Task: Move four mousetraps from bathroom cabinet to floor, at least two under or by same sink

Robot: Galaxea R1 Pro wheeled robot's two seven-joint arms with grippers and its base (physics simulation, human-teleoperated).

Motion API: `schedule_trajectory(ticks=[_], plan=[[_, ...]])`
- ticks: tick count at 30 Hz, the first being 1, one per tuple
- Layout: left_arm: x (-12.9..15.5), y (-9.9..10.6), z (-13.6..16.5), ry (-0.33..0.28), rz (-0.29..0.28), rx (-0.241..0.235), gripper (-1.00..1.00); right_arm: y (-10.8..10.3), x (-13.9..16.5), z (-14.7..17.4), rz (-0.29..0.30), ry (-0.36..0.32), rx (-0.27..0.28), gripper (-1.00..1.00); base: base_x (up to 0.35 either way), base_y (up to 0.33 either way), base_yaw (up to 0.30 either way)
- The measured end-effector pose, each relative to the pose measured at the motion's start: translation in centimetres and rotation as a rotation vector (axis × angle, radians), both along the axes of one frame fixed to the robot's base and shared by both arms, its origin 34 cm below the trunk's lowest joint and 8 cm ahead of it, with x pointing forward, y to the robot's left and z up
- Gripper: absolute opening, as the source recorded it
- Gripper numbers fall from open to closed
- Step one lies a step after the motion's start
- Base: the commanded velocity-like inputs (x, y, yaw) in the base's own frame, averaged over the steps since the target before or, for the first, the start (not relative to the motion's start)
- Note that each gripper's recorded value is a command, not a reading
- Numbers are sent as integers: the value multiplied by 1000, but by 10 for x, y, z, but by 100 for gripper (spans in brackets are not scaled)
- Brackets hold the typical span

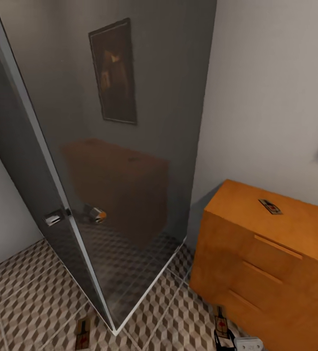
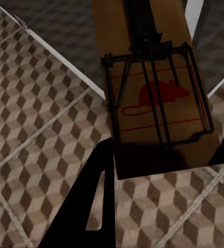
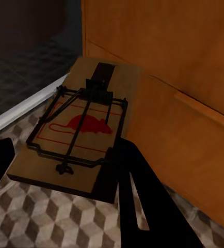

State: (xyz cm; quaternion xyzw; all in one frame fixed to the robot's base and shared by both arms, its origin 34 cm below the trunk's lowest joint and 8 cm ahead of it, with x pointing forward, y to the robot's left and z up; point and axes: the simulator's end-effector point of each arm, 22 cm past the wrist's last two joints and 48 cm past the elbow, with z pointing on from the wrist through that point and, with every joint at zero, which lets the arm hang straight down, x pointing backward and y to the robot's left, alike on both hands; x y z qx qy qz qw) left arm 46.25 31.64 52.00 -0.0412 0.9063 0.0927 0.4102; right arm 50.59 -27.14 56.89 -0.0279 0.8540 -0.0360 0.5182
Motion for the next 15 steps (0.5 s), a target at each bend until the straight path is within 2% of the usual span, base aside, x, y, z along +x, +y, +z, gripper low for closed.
schedule_trajectory(ticks=[15], plan=[[-1,0,-1,3,0,0,-100,0,-1,-1,0,3,0,-100,0,0,282]])
